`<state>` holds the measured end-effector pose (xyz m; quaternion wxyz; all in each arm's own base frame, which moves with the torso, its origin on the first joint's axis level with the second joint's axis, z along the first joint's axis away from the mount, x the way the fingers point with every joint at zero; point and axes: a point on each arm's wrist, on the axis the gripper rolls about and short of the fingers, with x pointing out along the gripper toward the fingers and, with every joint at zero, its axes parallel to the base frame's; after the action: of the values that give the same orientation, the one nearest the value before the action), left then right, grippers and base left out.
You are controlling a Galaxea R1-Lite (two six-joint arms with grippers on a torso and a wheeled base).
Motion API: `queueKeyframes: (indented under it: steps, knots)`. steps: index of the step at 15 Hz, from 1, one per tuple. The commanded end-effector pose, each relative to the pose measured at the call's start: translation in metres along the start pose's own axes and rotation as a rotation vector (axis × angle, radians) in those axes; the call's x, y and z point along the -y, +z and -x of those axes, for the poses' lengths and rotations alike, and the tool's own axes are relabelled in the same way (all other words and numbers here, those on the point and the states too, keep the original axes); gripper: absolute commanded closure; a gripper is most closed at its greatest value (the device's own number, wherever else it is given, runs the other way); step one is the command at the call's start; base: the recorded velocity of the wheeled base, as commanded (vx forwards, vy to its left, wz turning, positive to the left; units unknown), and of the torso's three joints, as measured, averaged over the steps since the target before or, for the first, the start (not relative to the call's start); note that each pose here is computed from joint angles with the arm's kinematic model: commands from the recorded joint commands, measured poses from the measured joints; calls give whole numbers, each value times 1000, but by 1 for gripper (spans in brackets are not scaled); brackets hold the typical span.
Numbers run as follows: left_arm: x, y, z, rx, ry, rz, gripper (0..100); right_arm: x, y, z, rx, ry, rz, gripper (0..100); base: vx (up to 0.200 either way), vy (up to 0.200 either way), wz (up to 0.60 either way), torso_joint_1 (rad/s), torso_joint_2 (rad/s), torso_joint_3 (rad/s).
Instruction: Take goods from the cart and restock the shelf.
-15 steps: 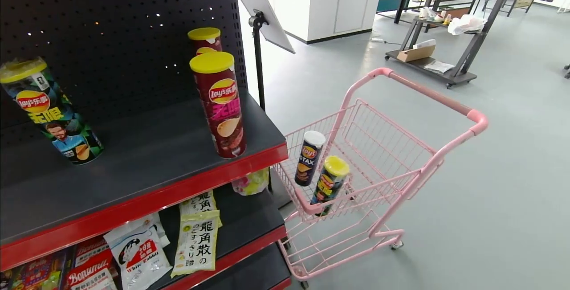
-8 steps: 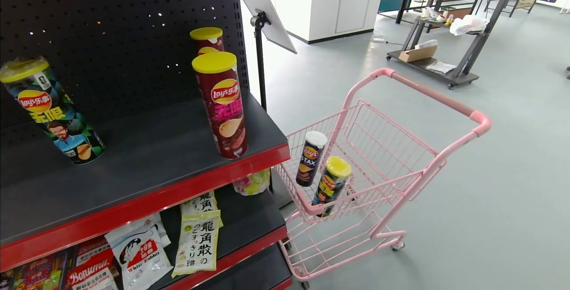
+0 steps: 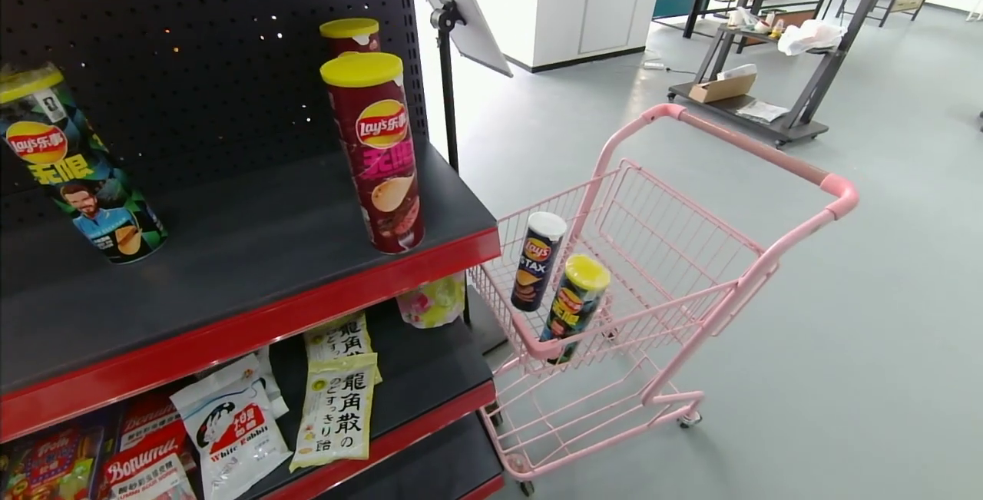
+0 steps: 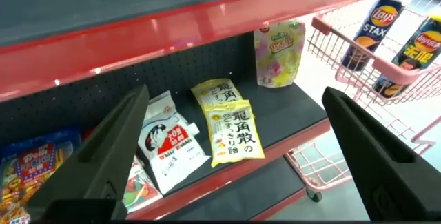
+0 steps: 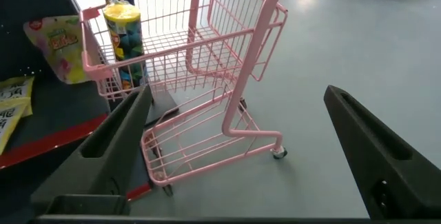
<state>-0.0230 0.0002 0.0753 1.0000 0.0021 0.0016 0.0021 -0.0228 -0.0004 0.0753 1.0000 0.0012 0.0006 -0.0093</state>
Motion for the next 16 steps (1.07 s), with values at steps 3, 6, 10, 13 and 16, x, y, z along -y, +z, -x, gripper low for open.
queueKeyframes:
  steps: [3,6,10,13,16]
  knots:
    - [0,0,0,-1,0,1,0,0,0,0,0,0,1,0,0,0,0,-194,489,299]
    - [0,0,0,-1,0,0,0,0,0,0,0,0,1,0,0,0,0,-198,549,352]
    - [0,0,0,-1,0,1,0,0,0,0,0,0,5,0,0,0,0,-181,535,348]
    - [0,0,0,-1,0,1,0,0,0,0,0,6,8,0,0,0,0,-123,393,271]
    - [0,0,0,-1,0,1,0,0,7,-3,-23,23,9,0,0,0,0,-27,90,63]
